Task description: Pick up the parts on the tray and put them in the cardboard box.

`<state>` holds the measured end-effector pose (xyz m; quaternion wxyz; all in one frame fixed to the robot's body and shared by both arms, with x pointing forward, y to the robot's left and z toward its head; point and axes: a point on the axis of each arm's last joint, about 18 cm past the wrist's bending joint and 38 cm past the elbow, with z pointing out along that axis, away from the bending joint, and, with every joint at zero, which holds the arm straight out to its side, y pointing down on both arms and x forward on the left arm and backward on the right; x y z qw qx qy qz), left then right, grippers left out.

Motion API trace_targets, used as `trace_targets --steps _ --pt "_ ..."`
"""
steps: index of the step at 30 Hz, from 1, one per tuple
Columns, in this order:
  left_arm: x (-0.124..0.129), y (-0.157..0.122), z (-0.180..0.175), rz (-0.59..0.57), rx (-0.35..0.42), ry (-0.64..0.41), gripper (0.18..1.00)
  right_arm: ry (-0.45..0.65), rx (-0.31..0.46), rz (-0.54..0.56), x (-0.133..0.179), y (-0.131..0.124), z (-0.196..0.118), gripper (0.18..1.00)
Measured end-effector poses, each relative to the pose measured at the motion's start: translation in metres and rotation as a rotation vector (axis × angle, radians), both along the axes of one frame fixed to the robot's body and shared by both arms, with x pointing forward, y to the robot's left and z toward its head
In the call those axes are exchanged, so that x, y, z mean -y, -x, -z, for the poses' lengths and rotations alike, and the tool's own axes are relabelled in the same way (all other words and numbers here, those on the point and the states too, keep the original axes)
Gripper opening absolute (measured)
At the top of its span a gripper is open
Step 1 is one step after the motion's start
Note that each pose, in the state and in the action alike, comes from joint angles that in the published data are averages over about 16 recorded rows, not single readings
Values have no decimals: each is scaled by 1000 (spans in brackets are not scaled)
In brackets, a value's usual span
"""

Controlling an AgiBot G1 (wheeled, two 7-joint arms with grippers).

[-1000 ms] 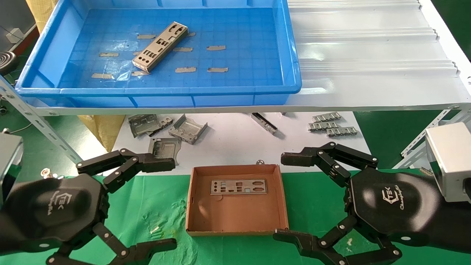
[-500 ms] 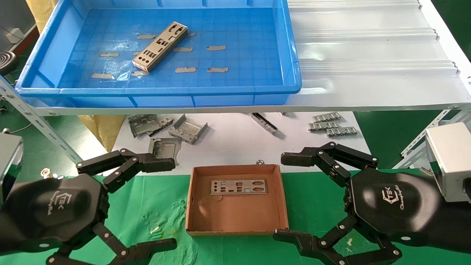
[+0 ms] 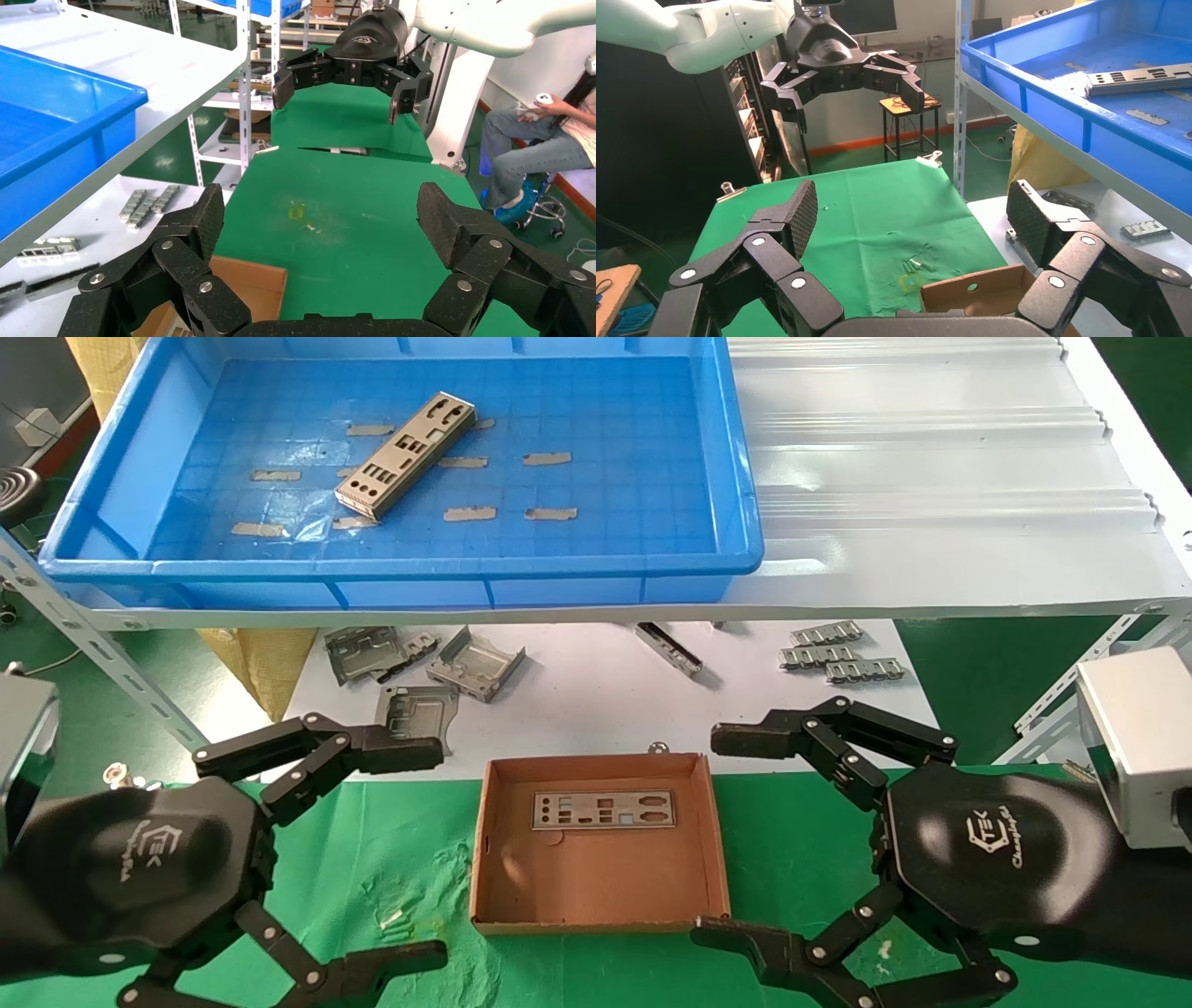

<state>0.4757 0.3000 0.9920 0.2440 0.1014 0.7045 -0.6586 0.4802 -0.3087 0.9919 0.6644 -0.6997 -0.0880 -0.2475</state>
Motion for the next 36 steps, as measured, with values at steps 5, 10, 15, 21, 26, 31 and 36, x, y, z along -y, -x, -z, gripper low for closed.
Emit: trace_targets --steps 5,10,15,21,26,31,36 --pt "0 0 0 0 0 0 1001 0 0 0 0 0 0 1000" --pt "0 0 0 0 0 0 1001 0 0 0 0 0 0 1000" --pt "0 0 0 0 0 0 1001 0 0 0 0 0 0 1000" --pt "0 0 0 0 0 0 1001 0 0 0 0 0 0 997" --pt "0 0 0 0 0 0 1001 0 0 0 0 0 0 988" --pt "0 0 0 0 0 0 1001 0 0 0 0 0 0 956" --pt "0 0 0 0 0 0 1001 0 0 0 0 0 0 901"
